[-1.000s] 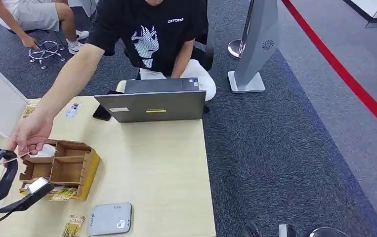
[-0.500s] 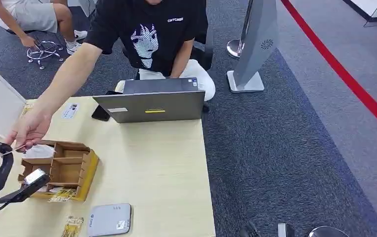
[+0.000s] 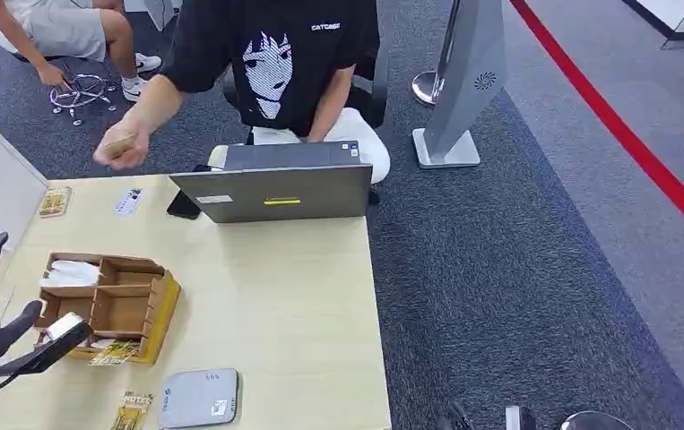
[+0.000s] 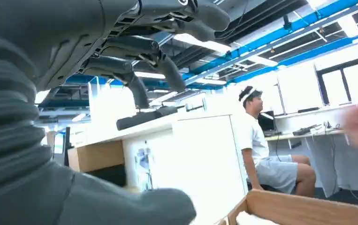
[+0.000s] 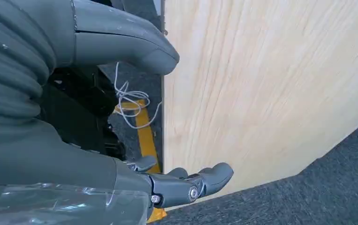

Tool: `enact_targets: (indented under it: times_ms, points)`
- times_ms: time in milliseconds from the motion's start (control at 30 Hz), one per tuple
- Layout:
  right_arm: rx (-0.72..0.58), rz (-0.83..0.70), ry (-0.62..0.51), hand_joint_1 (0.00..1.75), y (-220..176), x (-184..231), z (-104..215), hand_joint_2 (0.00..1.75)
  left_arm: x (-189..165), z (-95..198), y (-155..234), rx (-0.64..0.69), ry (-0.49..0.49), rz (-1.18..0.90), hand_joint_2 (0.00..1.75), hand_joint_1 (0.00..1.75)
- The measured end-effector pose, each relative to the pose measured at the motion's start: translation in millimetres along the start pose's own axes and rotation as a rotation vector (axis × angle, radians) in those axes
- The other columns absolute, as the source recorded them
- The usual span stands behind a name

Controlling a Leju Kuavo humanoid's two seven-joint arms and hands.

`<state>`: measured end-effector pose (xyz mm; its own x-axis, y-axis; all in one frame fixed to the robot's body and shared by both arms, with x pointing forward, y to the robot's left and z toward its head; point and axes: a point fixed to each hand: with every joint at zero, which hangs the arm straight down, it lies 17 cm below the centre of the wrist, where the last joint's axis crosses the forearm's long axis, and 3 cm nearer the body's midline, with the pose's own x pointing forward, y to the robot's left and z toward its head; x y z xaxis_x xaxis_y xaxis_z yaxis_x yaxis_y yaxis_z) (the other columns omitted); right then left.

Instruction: Pass the card to the sensor for recognition and then transmit it.

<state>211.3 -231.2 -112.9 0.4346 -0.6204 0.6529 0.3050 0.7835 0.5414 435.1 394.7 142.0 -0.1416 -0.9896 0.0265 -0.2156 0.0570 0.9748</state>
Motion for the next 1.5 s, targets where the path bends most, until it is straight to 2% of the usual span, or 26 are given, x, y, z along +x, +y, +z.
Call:
enact_targets:
  times_ms: [433, 567, 633, 733, 833, 933, 1100, 1233, 1367, 1500]
  points:
    - [-0.005, 0.002, 0.006, 0.0, -2, -3, 2, 1.75, 7, 8, 10, 0.051, 0.003, 0.076, 1.75, 0.0]
    - [-0.018, 0.001, 0.006, 0.0, -5, -4, 5, 1.75, 25, 14, 43, 0.206, 0.032, 0.317, 1.75, 0.0]
    - [-0.019, 0.002, 0.006, 0.0, -6, -3, 7, 1.75, 37, 19, 57, 0.267, 0.024, 0.365, 1.75, 0.0]
    - [-0.028, 0.001, -0.002, 0.0, -8, -2, 9, 1.75, 63, 48, 99, 0.45, -0.004, 0.417, 1.75, 0.0]
    - [-0.042, 0.001, -0.004, 0.0, -12, -1, 13, 1.75, 79, 90, 138, 0.606, 0.018, 0.509, 1.75, 0.0]
    - [-0.053, 0.011, 0.001, 0.0, -14, -1, 17, 1.75, 72, 130, 174, 0.75, 0.09, 0.636, 1.75, 0.0]
    - [-0.051, 0.023, 0.017, 0.0, -13, 2, 23, 1.75, 30, 169, 168, 0.777, 0.278, 0.902, 1.75, 0.0]
    - [-0.087, 0.003, -0.01, 0.0, -21, 11, 24, 1.75, 6, 197, 168, 0.824, 0.39, 0.849, 1.75, 0.0]
    - [-0.105, -0.018, -0.032, 0.0, -25, 17, 26, 1.75, -4, 212, 169, 0.845, 0.461, 0.797, 1.75, 0.0]
    - [-0.109, -0.005, -0.044, 0.0, -32, 23, 30, 1.75, -4, 227, 164, 0.793, 0.514, 0.666, 1.75, 0.0]
